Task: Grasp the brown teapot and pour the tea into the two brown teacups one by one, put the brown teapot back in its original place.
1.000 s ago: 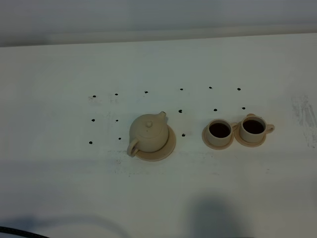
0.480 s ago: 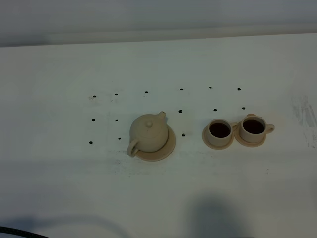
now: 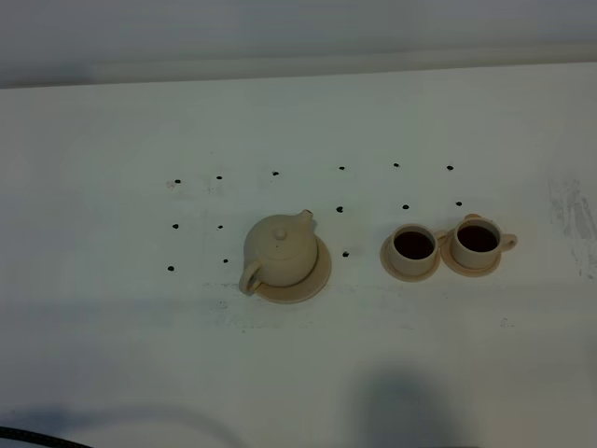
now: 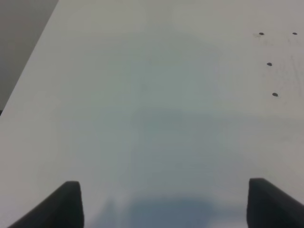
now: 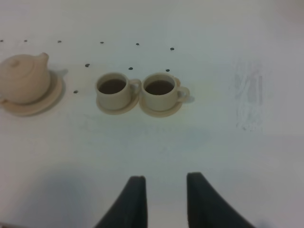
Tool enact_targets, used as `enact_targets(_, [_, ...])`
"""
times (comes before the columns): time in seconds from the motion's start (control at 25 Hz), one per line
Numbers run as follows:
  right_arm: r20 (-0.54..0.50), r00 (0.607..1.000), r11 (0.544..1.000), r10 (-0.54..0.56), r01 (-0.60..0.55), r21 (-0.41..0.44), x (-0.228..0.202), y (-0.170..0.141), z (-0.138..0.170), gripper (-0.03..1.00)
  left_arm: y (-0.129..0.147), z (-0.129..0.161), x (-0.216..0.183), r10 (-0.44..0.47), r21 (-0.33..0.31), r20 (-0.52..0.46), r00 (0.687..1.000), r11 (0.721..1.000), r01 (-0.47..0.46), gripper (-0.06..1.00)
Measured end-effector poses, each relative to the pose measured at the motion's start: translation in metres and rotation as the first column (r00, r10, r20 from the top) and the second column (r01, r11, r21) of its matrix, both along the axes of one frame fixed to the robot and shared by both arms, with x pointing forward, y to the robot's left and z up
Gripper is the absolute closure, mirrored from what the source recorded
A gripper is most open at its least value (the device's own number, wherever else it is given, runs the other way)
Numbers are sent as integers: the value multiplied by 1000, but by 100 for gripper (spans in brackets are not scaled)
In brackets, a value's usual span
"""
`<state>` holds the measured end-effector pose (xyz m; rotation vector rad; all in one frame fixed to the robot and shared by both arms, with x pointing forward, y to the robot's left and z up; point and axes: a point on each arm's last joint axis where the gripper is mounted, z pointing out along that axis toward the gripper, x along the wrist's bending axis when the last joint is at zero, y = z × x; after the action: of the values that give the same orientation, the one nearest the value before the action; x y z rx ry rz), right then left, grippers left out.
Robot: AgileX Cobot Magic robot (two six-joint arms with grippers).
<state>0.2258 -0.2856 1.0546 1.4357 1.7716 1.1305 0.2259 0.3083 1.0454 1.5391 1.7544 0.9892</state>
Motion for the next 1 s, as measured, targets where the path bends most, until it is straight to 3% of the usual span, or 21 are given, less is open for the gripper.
enact_targets(1.0, [0,1000,1000,0,0,0,0,0,0,76,0,0,0,0,0,0,1000,1000,0,27])
